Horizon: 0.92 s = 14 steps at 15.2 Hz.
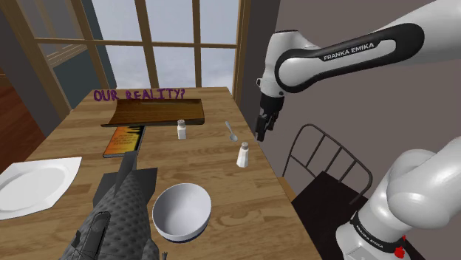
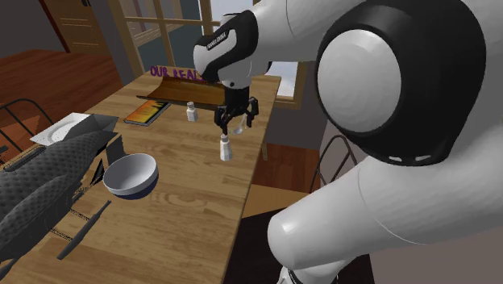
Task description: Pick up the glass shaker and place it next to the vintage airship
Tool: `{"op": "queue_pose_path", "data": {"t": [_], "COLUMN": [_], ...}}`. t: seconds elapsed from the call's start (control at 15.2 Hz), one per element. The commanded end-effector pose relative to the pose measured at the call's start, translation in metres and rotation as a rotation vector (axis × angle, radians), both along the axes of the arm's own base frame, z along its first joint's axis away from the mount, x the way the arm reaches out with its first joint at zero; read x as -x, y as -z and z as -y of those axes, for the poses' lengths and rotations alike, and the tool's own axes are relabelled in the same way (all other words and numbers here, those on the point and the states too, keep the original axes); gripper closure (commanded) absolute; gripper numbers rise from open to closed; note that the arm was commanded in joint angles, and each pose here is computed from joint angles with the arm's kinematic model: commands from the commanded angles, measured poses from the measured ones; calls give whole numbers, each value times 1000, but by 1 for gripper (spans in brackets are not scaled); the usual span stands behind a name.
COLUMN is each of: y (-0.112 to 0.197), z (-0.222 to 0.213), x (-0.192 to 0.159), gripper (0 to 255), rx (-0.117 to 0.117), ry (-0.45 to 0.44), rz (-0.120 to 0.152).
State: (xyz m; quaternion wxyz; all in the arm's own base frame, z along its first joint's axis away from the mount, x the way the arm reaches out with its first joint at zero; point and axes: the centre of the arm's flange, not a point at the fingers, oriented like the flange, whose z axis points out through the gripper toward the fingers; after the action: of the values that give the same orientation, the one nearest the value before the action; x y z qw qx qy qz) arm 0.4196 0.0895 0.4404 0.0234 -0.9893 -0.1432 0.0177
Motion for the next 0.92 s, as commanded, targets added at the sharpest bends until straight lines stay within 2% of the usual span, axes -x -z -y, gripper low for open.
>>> {"op": "queue_pose_path", "data": {"t": [0.0, 0.2, 0.73, 0.86], "y": [15, 35, 76, 76], "z": [-9, -25, -29, -29], "x": [-19, -44, -45, -45], "gripper": [0, 0, 0, 0], "rx": [-18, -44, -45, -45], "ry": [-9, -23, -24, -24], "rz": [9, 21, 22, 22]}}
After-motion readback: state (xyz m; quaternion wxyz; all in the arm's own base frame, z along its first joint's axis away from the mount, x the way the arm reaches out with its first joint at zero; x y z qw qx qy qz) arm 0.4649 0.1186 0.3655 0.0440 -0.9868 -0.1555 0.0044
